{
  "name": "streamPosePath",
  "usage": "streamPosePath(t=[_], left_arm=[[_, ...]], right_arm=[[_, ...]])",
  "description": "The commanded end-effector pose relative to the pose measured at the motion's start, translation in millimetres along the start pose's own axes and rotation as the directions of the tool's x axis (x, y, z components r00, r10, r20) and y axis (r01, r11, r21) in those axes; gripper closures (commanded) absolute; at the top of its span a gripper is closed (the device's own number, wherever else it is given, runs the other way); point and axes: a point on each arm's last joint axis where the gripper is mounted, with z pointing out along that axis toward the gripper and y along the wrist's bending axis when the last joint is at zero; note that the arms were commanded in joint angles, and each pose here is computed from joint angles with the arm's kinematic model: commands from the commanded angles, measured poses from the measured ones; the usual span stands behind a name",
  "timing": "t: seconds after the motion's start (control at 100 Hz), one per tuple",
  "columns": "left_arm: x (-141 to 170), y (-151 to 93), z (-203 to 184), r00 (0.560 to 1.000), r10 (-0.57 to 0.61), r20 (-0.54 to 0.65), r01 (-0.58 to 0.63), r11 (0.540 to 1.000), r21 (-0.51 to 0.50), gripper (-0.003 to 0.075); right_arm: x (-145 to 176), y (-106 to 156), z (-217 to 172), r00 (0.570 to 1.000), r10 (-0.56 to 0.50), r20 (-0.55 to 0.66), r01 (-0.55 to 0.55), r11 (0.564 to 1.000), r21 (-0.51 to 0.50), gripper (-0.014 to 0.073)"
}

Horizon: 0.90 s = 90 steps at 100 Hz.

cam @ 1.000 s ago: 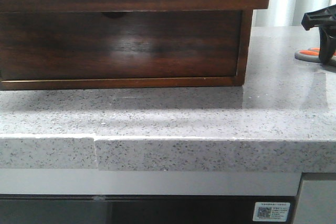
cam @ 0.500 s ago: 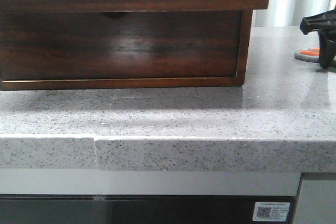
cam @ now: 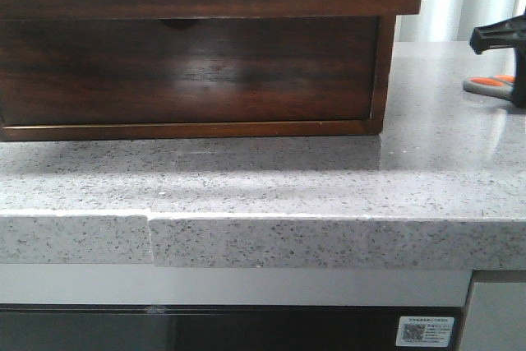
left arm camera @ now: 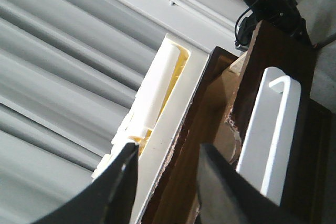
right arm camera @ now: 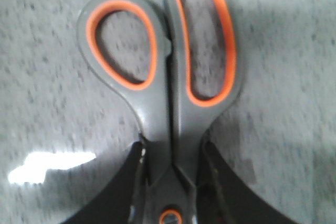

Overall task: Put scissors in drawer with both arms
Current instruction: 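Lift the scissors with the right gripper and carry them toward the drawer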

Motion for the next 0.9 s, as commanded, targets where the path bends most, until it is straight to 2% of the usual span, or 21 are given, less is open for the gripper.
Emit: streamPosePath(t=[0.0, 0.2, 0.34, 0.44, 0.64, 0.8, 0.89], left_arm=[[-7.5, 7.5, 0.2, 0.998, -0.034, 0.05, 0.035, 0.999, -0.021, 0.0466], [-7.5, 7.5, 0.2, 0.998, -0.034, 0.05, 0.035, 0.999, -0.021, 0.0466], [-7.5, 7.5, 0.2, 0.998, -0.034, 0.05, 0.035, 0.999, -0.021, 0.0466], [-7.5, 7.5, 0.2, 0.998, -0.034, 0.05, 0.035, 0.999, -0.021, 0.0466], [-7.5, 7.5, 0.2, 0.998, -0.034, 0.05, 0.035, 0.999, -0.021, 0.0466], [-7.5, 7.5, 0.2, 0.998, -0.034, 0.05, 0.035, 0.999, -0.021, 0.0466], [-7.7, 7.5, 0.2, 0.998, -0.034, 0.052, 0.035, 0.999, -0.021, 0.0466]], right_arm=[[-5.6, -1.8, -40.3, 0.997, -0.011, 0.082, 0.009, 1.0, 0.017, 0.0672], [-3.9, 7.9, -114.6, 0.959, -0.072, 0.273, 0.07, 0.997, 0.016, 0.0673], [7.0, 18.7, -175.3, 0.892, -0.123, 0.434, 0.128, 0.992, 0.018, 0.0673], [18.8, 29.7, -215.2, 0.817, -0.19, 0.545, 0.206, 0.978, 0.032, 0.0673], [35.4, 50.0, -276.4, 0.654, -0.22, 0.724, 0.3, 0.954, 0.02, 0.0673], [42.0, 77.3, -310.6, 0.508, -0.302, 0.806, 0.46, 0.887, 0.042, 0.0673], [46.0, 95.9, -324.2, 0.394, -0.341, 0.854, 0.553, 0.83, 0.077, 0.0673]])
